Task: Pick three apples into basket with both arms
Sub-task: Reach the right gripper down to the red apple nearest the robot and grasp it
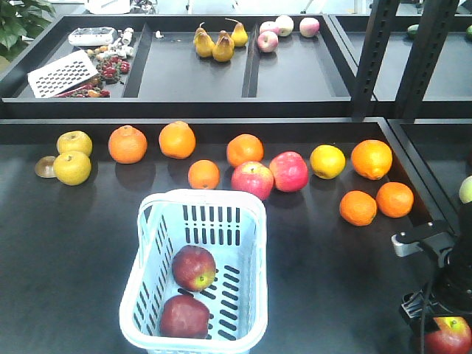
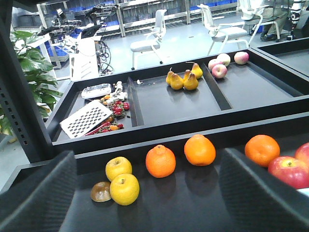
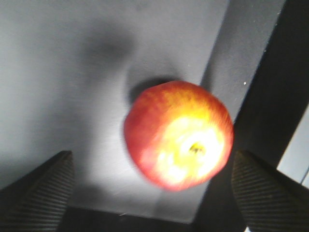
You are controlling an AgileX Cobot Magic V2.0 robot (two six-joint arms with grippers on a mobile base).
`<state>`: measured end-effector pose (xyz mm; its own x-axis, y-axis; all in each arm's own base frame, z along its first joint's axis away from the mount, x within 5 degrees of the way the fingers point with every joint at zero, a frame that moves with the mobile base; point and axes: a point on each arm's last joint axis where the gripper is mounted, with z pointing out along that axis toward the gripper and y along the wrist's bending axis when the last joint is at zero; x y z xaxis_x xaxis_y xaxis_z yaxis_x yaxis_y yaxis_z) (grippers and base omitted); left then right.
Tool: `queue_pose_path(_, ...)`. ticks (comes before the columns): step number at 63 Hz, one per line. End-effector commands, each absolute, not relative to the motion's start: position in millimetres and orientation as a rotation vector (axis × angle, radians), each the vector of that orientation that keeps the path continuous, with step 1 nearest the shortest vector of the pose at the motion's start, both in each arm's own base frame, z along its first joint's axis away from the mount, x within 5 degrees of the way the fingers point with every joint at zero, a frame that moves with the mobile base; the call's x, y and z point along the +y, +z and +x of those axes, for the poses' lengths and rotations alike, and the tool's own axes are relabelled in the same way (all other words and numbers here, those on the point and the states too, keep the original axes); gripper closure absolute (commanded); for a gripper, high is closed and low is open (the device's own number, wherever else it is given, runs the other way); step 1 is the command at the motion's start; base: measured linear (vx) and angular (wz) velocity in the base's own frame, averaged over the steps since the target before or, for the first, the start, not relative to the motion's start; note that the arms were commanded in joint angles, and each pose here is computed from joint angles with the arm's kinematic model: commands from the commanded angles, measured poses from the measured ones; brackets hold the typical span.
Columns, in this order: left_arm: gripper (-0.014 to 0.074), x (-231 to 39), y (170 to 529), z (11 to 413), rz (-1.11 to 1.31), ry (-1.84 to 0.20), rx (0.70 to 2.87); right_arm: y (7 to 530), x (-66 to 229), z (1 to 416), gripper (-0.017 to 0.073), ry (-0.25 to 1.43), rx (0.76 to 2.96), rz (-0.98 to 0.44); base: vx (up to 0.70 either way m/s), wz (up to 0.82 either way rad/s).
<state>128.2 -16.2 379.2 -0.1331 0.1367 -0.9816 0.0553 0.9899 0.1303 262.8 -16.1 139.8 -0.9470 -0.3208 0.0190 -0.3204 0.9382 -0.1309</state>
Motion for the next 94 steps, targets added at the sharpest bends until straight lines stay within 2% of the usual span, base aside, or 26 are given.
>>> queue_pose_path(1, 0.0022, -18, 391, 127, 0.158, 0.049, 1.636, 148, -19, 272, -0.0061, -0.260, 3.006, -0.564, 0.00, 0.00)
queue_pose_path(24, 0.0022, -18, 391, 127, 0.158, 0.049, 1.636, 141, -21, 278, -0.0058, -0.299, 2.965, -0.626, 0.00, 0.00)
queue_pose_path(77, 0.0022, -18, 391, 127, 0.158, 0.049, 1.636, 89, -22, 275, -0.0052, -0.256, 3.165, -0.671, 0.00, 0.00)
queue_pose_path(84, 0.0022, -18, 391, 127, 0.158, 0.049, 1.636, 87, -22, 274, -0.0024, -0.257, 3.186, -0.652, 0.00, 0.00)
queue_pose_path(94, 0.0022, -18, 391, 127, 0.158, 0.049, 1.636, 87, -22, 273, 0.0083, -0.261, 3.208, -0.573, 0.00, 0.00)
